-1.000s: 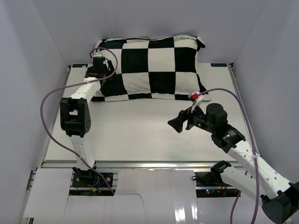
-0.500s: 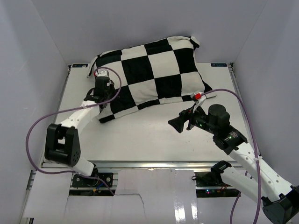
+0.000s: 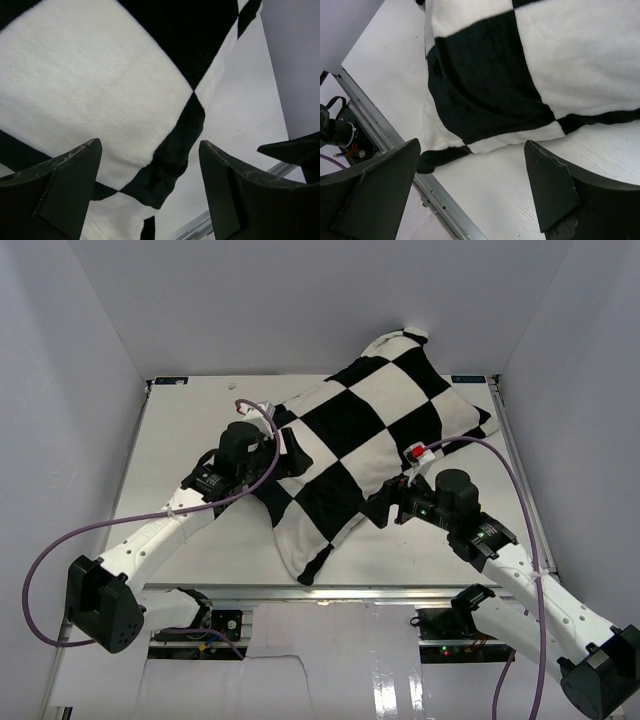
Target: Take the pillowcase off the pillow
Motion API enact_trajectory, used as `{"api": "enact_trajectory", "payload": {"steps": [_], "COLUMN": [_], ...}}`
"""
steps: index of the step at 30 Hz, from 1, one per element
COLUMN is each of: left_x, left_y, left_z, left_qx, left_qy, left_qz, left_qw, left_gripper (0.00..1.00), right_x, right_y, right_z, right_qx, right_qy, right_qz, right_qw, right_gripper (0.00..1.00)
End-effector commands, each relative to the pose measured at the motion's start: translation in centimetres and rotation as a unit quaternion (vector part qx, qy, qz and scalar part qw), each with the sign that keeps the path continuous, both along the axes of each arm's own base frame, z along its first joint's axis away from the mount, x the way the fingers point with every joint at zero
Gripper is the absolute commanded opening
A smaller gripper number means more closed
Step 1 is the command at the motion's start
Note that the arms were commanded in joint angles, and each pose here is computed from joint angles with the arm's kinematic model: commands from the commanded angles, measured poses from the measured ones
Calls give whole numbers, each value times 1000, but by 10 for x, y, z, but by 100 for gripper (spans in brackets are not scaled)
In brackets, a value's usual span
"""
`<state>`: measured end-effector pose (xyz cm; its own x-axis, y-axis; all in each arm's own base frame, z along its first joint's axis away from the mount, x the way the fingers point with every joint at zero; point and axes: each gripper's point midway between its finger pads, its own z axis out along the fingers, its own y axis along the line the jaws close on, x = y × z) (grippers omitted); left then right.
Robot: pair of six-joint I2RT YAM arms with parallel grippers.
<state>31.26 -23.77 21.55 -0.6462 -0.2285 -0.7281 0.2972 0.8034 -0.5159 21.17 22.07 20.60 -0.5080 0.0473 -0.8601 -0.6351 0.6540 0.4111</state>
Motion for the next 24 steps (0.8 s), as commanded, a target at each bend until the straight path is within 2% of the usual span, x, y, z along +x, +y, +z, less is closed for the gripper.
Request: {"api": "enact_trajectory", "payload": {"steps": [1, 3, 8, 11, 15, 19, 24], "left_x": [5, 7, 13, 27, 20, 13, 29], "left_y": [29, 50, 92, 128, 115, 116, 93], "left_z": [26, 10, -26, -40, -59, -100, -113], "left_qx": [32, 59, 100, 68, 25, 22, -29], "left_qy": [-29, -15, 22, 54, 84, 119, 111], "left_qz": [59, 102, 168, 201, 157, 171, 139], "left_qw": [997, 993, 981, 976, 984, 978, 984], "left_gripper": [89, 90, 90, 90, 90, 91, 90], "right_x": [4, 3, 1, -2, -3, -4, -4], "right_y": [7, 9, 29, 45, 52, 51, 43], "right_z": [-7, -25, -40, -40, -42, -45, -45], "right_qx": [13, 1, 0, -11, -16, -21, -44], "right_qy": [4, 29, 41, 36, 32, 29, 24], "right_qz": [3, 3, 21, 29, 31, 36, 26], "right_qw": [1000, 1000, 999, 999, 999, 999, 998], "right_gripper": [90, 91, 91, 91, 90, 90, 90]}}
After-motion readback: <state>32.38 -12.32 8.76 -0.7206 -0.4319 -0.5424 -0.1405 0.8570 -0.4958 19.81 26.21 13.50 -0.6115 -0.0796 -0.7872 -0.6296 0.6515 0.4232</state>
